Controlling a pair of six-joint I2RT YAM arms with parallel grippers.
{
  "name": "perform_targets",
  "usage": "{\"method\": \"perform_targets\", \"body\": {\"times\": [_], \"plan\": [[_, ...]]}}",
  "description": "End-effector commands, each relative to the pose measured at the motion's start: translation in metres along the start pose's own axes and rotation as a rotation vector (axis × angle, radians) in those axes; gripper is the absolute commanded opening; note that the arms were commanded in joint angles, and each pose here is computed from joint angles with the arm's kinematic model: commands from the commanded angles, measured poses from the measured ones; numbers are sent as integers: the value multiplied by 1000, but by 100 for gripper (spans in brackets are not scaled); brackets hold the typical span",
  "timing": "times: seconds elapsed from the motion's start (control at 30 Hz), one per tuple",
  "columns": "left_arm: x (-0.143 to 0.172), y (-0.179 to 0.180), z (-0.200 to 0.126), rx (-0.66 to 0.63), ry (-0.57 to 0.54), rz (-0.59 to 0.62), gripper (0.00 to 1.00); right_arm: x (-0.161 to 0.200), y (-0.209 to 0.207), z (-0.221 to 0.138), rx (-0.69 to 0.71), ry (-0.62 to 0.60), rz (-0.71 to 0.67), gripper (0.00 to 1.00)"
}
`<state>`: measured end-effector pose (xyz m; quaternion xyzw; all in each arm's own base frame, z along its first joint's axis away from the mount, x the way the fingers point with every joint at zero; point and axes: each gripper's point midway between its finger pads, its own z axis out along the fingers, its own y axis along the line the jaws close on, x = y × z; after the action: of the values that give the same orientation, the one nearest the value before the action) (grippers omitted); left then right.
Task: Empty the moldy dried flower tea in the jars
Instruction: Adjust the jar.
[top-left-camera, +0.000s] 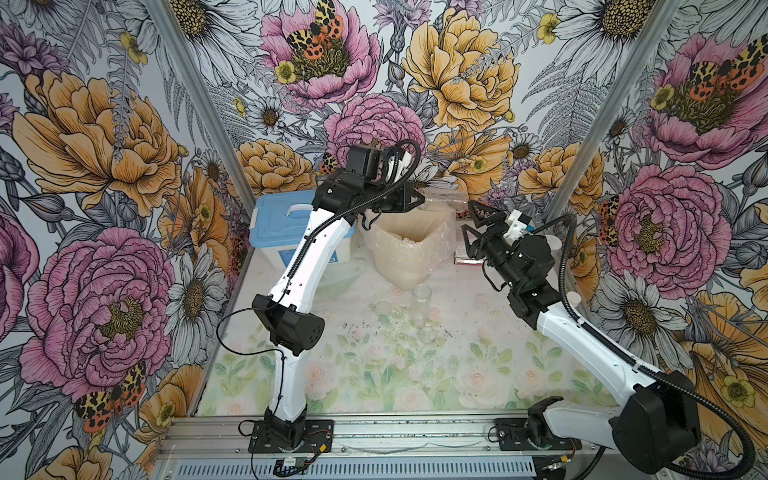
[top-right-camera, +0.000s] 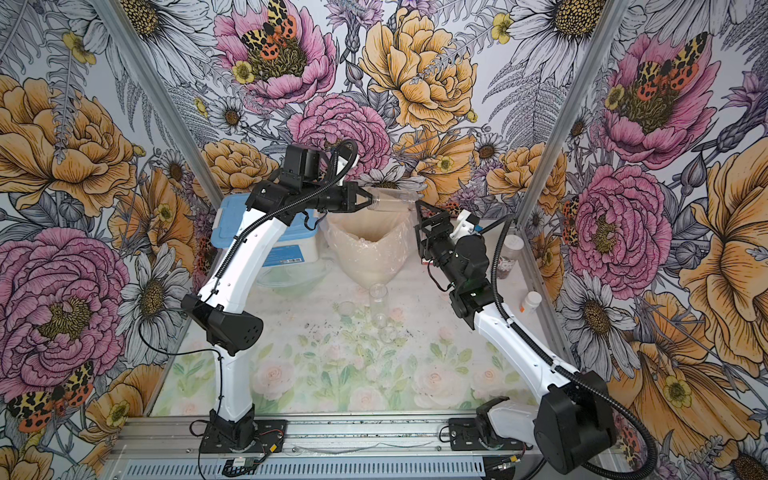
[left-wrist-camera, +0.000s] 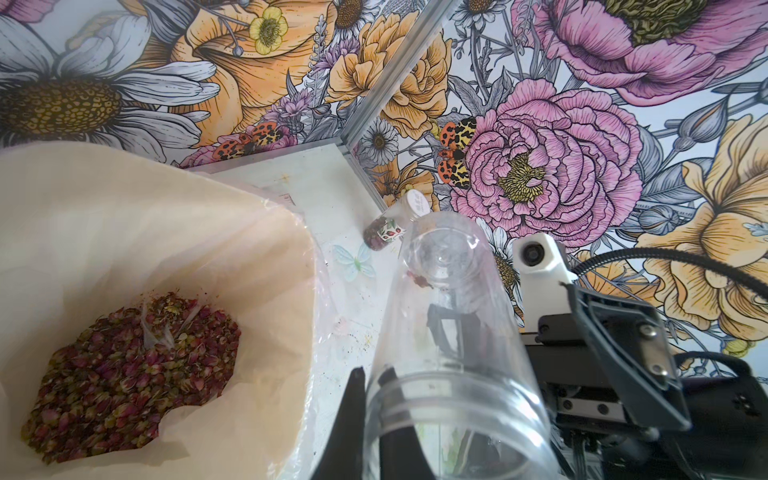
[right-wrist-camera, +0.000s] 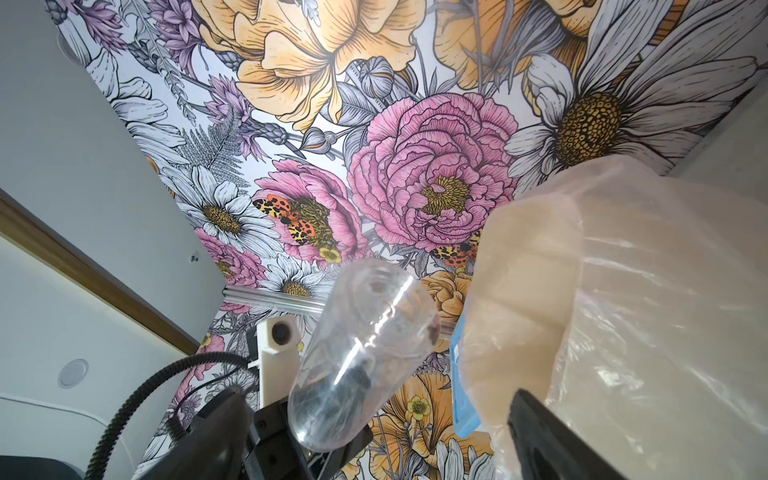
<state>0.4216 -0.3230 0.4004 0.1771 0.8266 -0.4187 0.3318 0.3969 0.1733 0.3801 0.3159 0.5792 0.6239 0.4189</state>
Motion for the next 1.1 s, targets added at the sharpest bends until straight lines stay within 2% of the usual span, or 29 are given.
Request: {"method": "perform_targets", "body": {"times": [0.0, 0.4, 0.5, 0.93, 1.07], "plan": [[0, -11, 5, 45, -4, -6, 0, -11, 30, 7, -89, -44, 45, 94], [13, -12, 10, 42, 15, -9, 0, -8, 36, 38, -165, -46, 92, 80], [15, -7, 11, 43, 19, -27, 0, -8, 36, 43, -170, -60, 97, 73], [18, -4, 11, 54, 27, -37, 0, 1, 28, 64, -201, -83, 159, 64], [19, -1, 13, 51, 32, -42, 0, 2, 24, 65, -196, -98, 172, 56]]}}
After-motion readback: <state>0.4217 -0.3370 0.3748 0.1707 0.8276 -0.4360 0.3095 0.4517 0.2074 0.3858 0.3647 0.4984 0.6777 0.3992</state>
